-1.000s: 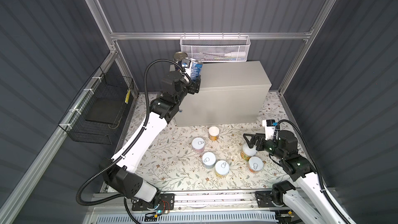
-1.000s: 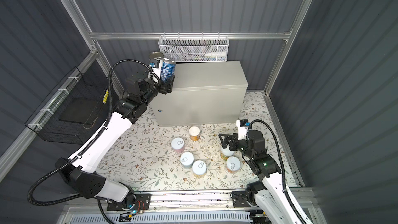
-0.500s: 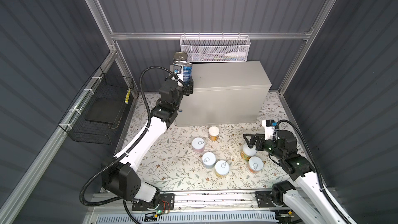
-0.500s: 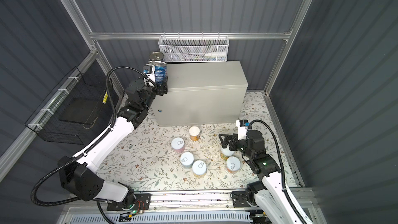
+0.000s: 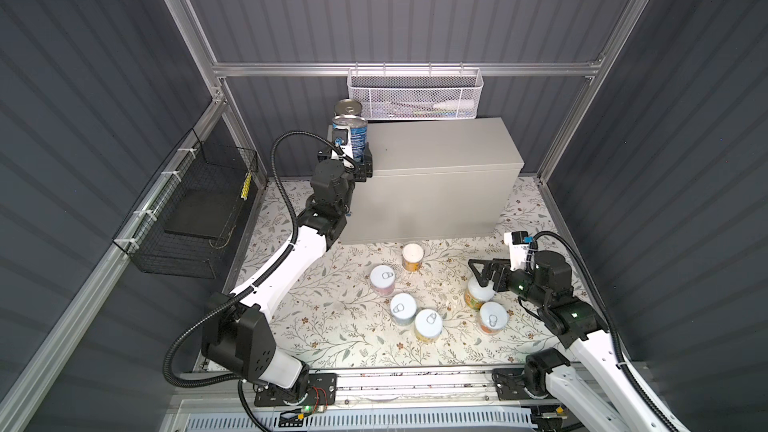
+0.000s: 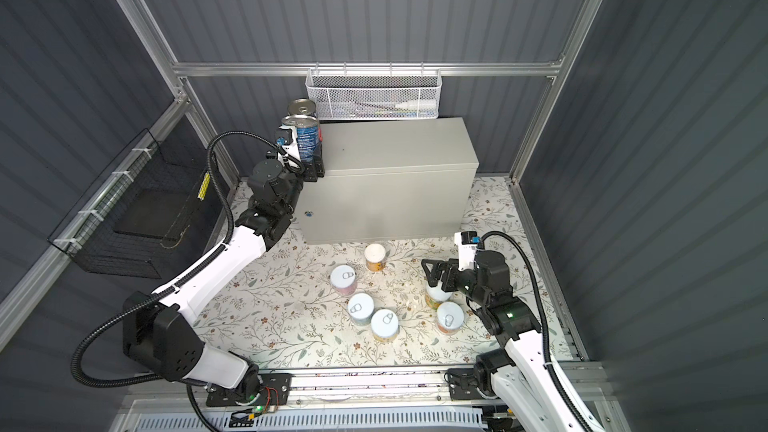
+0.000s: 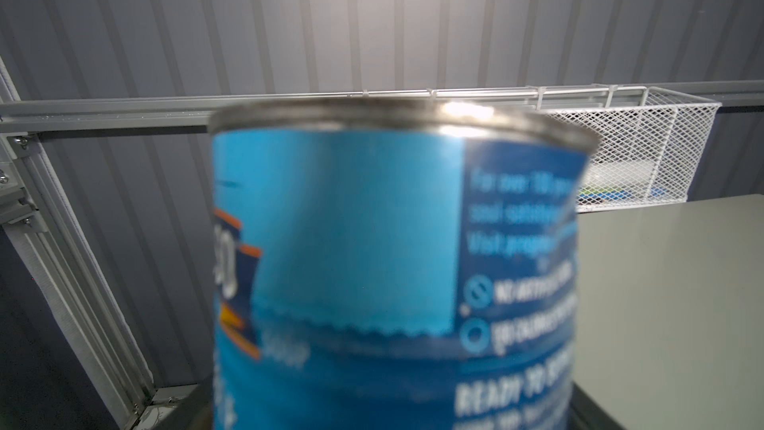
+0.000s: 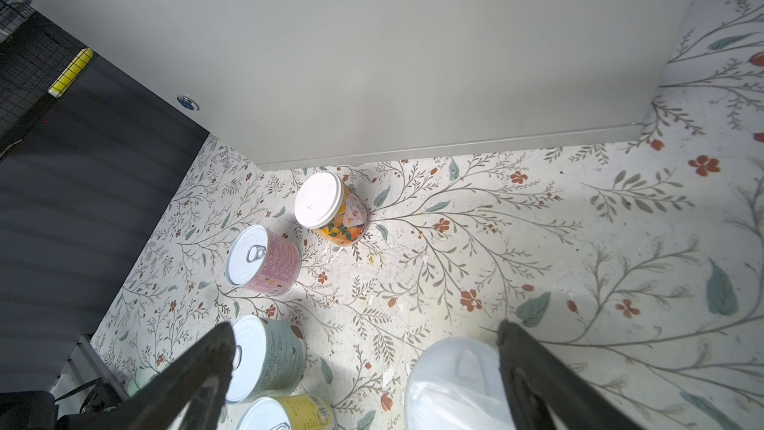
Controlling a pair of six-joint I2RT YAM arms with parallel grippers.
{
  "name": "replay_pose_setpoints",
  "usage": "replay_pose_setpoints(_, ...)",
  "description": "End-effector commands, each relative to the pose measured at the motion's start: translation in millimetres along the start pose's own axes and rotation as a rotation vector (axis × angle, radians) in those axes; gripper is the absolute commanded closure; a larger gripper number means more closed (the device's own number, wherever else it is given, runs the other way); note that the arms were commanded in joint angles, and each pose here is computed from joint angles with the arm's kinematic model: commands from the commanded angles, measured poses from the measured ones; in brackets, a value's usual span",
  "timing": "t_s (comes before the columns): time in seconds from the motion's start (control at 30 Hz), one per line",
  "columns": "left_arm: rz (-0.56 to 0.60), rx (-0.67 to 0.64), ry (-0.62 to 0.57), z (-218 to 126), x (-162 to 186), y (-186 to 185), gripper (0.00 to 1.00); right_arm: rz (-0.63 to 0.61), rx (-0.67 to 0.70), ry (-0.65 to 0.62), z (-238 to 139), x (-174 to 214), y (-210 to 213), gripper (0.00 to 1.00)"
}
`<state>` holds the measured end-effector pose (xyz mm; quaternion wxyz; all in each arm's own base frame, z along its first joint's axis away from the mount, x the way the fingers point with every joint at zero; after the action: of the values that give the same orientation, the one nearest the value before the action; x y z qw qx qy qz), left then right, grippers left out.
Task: Place and organize the canned foods onto the counter
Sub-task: 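Lower the can onto the cabinet top beside the other tin with the left gripper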
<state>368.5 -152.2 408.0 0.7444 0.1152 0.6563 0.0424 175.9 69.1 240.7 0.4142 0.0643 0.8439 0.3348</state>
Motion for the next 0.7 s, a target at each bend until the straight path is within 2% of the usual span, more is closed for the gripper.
replay_pose_setpoints(0.0, -0.023, -0.047, -0.035, 8.6, -3.9, 3.3, 0.26, -0.011, -0.009, 0.012, -4.8, 0.4, 2.8, 0.01)
replay_pose_setpoints(0.07, -0.031, -0.049, -0.037, 8.3, 0.1, 2.4, 0.18, -0.016, -0.011, 0.011, -6.3, 0.0, 3.8, 0.01)
replay_pose_setpoints(0.17, -0.036, -0.053, -0.036, 6.5, 4.1, 2.2, 0.00, -0.012, -0.008, 0.014, -6.7, 0.4, 3.6, 0.01)
replay_pose_setpoints(0.43, -0.031, -0.054, 0.038, -0.7, 5.7, 5.8, 0.00, 0.001, 0.016, 0.022, -5.7, -0.1, 2.2, 0.01)
replay_pose_setpoints(0.67, -0.073, -0.084, 0.062, -25.7, 1.0, 17.1, 0.00, 0.034, -0.003, 0.012, -11.9, -11.7, 13.4, 0.01)
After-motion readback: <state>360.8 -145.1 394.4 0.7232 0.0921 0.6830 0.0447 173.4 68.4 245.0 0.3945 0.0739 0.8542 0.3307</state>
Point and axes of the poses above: each gripper's point midway between its finger pads, its own z axis out along the fingers, its own y axis along the line the jaws close on, x = y × z, the point moved 10 cm from there along -z, back along the fingers, and after that the axes turned 12 degrees about z, right-handed, at the moved point
